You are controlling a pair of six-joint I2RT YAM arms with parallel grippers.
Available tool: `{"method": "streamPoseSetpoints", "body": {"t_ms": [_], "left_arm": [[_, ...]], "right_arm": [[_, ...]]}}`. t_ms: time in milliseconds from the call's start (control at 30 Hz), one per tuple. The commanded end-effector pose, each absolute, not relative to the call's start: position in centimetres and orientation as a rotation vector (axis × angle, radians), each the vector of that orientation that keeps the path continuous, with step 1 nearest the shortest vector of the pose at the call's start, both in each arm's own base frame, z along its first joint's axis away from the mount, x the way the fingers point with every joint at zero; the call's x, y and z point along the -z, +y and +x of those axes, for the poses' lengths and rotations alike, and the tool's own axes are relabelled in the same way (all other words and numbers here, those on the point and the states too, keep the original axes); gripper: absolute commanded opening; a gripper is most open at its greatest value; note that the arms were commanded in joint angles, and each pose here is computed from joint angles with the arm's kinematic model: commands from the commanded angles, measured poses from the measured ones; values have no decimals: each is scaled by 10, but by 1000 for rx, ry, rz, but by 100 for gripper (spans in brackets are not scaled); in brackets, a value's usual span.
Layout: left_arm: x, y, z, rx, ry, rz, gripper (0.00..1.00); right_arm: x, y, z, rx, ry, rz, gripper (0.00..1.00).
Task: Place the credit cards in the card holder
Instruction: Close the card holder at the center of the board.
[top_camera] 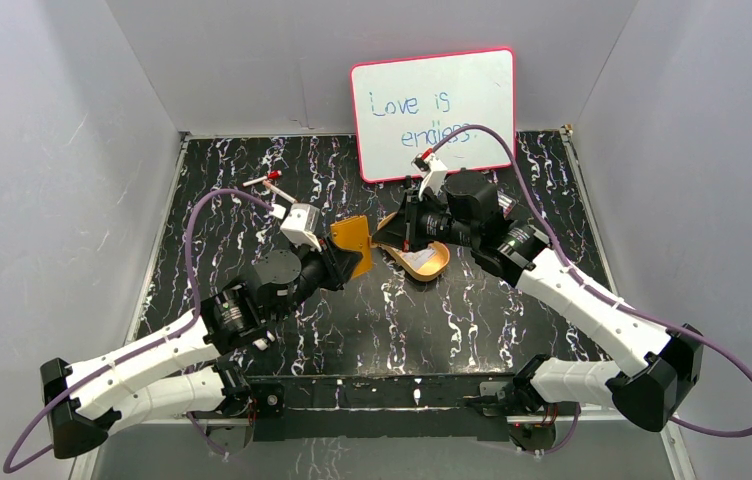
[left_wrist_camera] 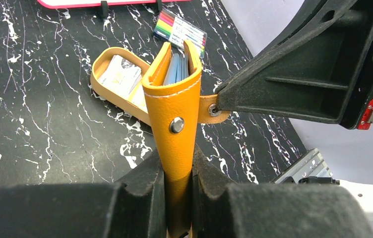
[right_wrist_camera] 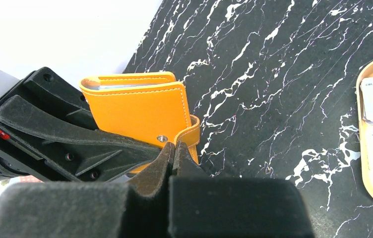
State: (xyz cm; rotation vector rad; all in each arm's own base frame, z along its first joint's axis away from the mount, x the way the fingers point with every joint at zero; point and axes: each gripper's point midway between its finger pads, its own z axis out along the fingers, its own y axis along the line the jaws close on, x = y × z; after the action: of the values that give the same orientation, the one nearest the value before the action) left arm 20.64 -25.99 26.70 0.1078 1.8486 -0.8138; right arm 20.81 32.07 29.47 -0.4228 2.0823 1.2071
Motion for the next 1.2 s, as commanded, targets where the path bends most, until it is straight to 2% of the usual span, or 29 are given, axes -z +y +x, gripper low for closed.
{"method": "streamPoseSetpoints", "body": {"t_ms": [0,333,467,900,1167], "left_arm": [[-302,-259,211,854,1760,56,0],[-303,-255,211,848,1756,53,0],[-303,-254,210,850,1756,52,0],[-307,-250,209,855,1746,40,0],[-307,-249,208,858,1745,37,0]], "right_arm": [[-321,322,211,-1223,1992,-439,0],[-327,316,210,-1203,1969,-433,25],[-328,313,211,-1193,1966,-420,31],[-312,310,213,-1155,2022,-408,33],[-316,314,213,-1182,2005,-415,29]]}}
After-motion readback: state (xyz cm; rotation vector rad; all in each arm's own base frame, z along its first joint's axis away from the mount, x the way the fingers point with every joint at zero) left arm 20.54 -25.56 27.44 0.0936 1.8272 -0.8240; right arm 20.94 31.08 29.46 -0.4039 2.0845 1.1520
